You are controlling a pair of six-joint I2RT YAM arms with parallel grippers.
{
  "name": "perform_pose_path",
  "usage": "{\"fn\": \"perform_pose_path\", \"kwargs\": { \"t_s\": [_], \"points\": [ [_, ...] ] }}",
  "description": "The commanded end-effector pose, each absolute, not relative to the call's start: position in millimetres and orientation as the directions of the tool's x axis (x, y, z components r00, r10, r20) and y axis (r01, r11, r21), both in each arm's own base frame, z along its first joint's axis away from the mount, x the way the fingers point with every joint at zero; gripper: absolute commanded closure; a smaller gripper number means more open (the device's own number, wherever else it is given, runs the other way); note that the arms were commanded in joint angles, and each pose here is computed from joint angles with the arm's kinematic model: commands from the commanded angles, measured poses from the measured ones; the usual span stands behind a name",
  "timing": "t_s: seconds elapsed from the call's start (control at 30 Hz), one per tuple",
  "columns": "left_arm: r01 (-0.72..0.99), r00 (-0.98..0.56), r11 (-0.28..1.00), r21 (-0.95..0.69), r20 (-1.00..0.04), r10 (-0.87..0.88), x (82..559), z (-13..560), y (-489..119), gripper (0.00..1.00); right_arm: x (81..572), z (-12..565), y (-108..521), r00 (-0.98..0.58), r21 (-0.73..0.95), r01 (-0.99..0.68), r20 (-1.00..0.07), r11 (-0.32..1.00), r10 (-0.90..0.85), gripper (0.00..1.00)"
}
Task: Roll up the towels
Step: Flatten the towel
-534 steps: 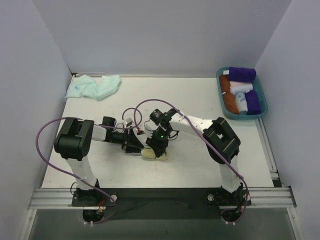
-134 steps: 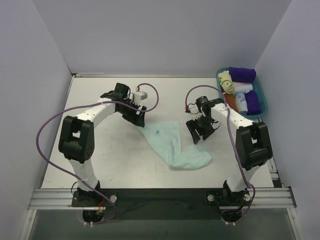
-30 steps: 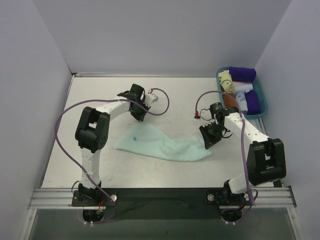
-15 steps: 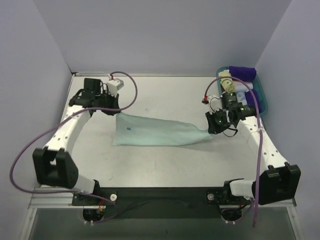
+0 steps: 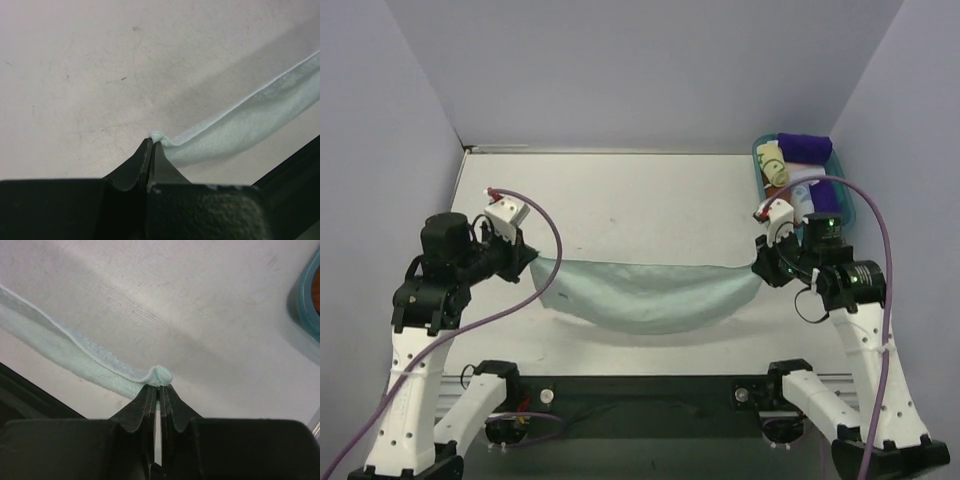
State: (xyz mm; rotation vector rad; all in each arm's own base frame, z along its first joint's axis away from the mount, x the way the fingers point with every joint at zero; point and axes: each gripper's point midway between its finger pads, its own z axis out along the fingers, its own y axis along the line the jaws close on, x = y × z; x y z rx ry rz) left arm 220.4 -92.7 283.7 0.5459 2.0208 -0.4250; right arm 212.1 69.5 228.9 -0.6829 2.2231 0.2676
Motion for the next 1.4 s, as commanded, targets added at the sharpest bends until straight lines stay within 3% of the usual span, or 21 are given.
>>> {"fn": "perform_pose_path", "kwargs": {
  "t_s": [0.0,0.23,0.67,0.7,0.73,0.8,0.83,0.93,0.97,1.07,1.17,1.27,1.3,1.37],
  "points": [
    [0.446,-0.56,0.888,-0.112,-0.809,0.178,236,255,-81,1.0,229,208,66,-0.632,0.0,-0.542,-0.659,0.841,-0.408,1.0],
    [0.387,-0.648,0.916,-0.107,-0.738,0.188,309,191,-77,1.0,311,144,62,-0.77,-0.001,-0.459,-0.498,0.889,-0.398,1.0],
    [0.356,-0.776,0.929,-0.103,-0.587,0.233,447,54,-76,1.0,438,63,87,-0.858,0.034,-0.355,-0.408,0.934,-0.311,1.0],
    [0.352,-0.782,0.93,-0.108,-0.58,0.228,451,50,-75,1.0,444,63,88,-0.857,0.028,-0.351,-0.412,0.936,-0.309,0.96],
    [0.356,-0.78,0.927,-0.121,-0.585,0.224,457,51,-76,0.94,446,59,89,-0.86,0.021,-0.347,-0.405,0.938,-0.31,0.86],
    [0.339,-0.773,0.933,-0.12,-0.601,0.204,472,54,-70,0.85,453,62,84,-0.859,-0.011,-0.331,-0.41,0.943,-0.307,0.8],
    [0.335,-0.77,0.934,-0.122,-0.607,0.197,477,56,-68,0.7,454,65,82,-0.858,-0.021,-0.326,-0.414,0.945,-0.305,0.66],
    [0.358,-0.773,0.92,-0.161,-0.604,0.195,482,70,-68,0.47,450,80,71,-0.852,-0.058,-0.311,-0.425,0.949,-0.305,0.34],
    [0.375,-0.761,0.911,-0.17,-0.618,0.198,480,82,-69,0.43,445,85,68,-0.852,-0.063,-0.308,-0.424,0.949,-0.305,0.33],
    [0.439,-0.737,0.874,-0.208,-0.639,0.218,446,112,-75,0.43,420,111,68,-0.833,-0.046,-0.348,-0.444,0.936,-0.331,0.35],
    [0.494,-0.726,0.844,-0.207,-0.632,0.27,394,122,-78,0.49,372,123,77,-0.825,0.016,-0.424,-0.42,0.906,-0.379,0.47],
    [0.54,-0.75,0.804,-0.249,-0.577,0.325,338,111,-84,0.68,327,118,78,-0.84,0.059,-0.472,-0.332,0.88,-0.429,0.63],
    [0.555,-0.757,0.796,-0.243,-0.545,0.361,323,104,-82,0.81,317,116,79,-0.841,0.069,-0.484,-0.311,0.873,-0.442,0.67],
    [0.579,-0.762,0.778,-0.243,-0.501,0.41,296,92,-86,0.87,293,104,76,-0.858,0.098,-0.486,-0.24,0.868,-0.454,0.78]
  ]
}}
